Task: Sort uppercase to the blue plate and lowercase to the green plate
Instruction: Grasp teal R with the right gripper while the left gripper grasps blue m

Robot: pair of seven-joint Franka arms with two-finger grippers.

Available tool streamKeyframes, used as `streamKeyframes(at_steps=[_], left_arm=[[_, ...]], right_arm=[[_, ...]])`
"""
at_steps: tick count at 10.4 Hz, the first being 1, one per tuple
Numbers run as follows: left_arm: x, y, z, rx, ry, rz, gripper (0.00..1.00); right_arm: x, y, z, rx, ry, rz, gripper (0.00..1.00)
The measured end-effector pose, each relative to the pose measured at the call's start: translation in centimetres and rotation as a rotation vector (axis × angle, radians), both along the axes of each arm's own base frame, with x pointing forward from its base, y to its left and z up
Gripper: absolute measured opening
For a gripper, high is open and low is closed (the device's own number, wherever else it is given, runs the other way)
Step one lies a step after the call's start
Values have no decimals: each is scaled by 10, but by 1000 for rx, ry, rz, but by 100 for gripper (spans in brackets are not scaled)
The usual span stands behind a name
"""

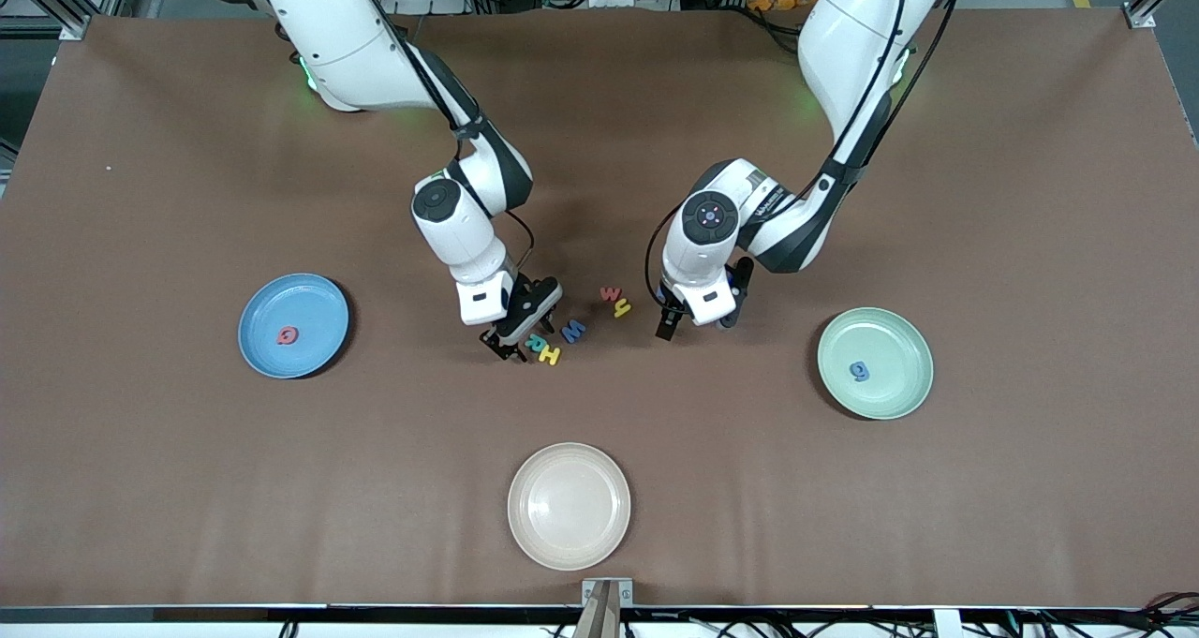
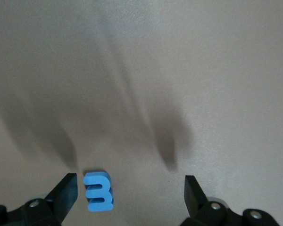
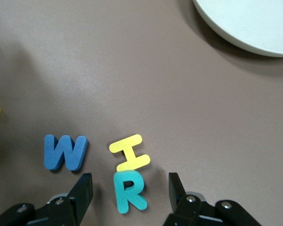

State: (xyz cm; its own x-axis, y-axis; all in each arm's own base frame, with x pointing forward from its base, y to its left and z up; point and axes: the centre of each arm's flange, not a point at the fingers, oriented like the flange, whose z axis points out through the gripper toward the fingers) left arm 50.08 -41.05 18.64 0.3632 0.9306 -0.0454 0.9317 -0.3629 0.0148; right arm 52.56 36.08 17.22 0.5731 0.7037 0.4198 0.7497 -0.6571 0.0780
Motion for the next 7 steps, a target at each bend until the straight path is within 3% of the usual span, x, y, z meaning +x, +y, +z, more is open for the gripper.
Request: streamKeyframes(at_steps=[4,7], left_arm=[[-22,-13,-10,-13,-7,-11,100],[-34,-16,-18,-17,-6,-13,100]], right_arm=[[-1,1,-9,3,-5,-6,72],[0,1,-8,5,-6,-7,65]])
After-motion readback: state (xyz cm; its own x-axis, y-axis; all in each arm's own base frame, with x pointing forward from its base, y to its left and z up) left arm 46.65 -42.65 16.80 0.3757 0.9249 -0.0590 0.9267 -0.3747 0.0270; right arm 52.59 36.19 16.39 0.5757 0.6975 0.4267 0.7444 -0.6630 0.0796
